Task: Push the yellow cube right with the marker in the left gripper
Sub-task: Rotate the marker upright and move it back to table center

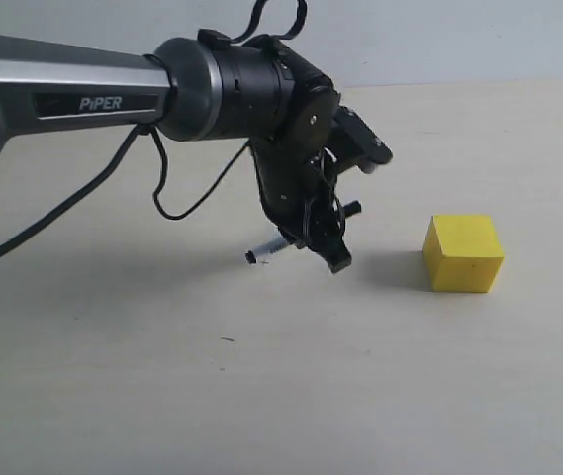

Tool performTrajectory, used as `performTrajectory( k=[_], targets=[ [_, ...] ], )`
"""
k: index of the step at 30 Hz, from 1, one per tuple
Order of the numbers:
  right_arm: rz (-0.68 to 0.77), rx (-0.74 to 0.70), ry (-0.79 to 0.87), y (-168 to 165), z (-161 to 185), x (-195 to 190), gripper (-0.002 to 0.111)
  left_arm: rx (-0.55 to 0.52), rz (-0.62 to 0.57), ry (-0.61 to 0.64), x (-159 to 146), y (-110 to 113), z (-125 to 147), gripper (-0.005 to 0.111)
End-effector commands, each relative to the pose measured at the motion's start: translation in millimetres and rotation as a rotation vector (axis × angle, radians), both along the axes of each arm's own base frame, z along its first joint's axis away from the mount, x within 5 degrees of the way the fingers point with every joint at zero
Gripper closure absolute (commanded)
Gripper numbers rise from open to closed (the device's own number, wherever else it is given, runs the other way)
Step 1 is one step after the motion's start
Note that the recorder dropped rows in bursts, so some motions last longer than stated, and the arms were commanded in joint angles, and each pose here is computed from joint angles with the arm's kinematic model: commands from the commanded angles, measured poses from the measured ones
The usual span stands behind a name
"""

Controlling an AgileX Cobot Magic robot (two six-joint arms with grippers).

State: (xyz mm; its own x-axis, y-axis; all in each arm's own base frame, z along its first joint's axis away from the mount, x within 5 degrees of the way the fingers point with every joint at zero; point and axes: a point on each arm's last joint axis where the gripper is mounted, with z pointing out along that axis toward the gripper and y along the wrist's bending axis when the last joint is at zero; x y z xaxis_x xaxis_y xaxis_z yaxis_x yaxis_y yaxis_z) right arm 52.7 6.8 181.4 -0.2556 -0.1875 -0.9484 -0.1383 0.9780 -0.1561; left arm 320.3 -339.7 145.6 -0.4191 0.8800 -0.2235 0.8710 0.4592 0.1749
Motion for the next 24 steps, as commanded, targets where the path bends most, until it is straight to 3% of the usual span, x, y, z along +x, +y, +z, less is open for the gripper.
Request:
performTrajectory(
  k=[1,4,7,11,17,24],
  targets=[
    [0.000,-0.001,-0.011,-0.1,-0.3,0.1,0.108,-0.056,0.453,0.031,15.2,25.2,17.9,0.107],
    [0.000,-0.001,-0.011,-0.1,-0.3,0.1,0.108,-0.040,0.734,0.106,17.5,40.3,15.4,0.107],
    [0.000,-0.001,-0.011,-0.1,-0.3,0.1,0.108,0.006,0.876,0.152,15.8,51.1,10.6,0.107],
    [0.000,-0.001,-0.011,-0.1,-0.3,0.1,0.108,-0.004,0.955,0.168,13.3,51.3,7.7,0.107],
    [0.000,-0.001,-0.011,-0.1,-0.3,0.1,0.108,-0.172,1.000,0.235,8.9,30.4,8.1,0.107],
    [0.000,-0.001,-0.011,-0.1,-0.3,0.1,0.108,-0.182,1.063,0.236,7.4,23.9,-5.8,0.107]
  ],
)
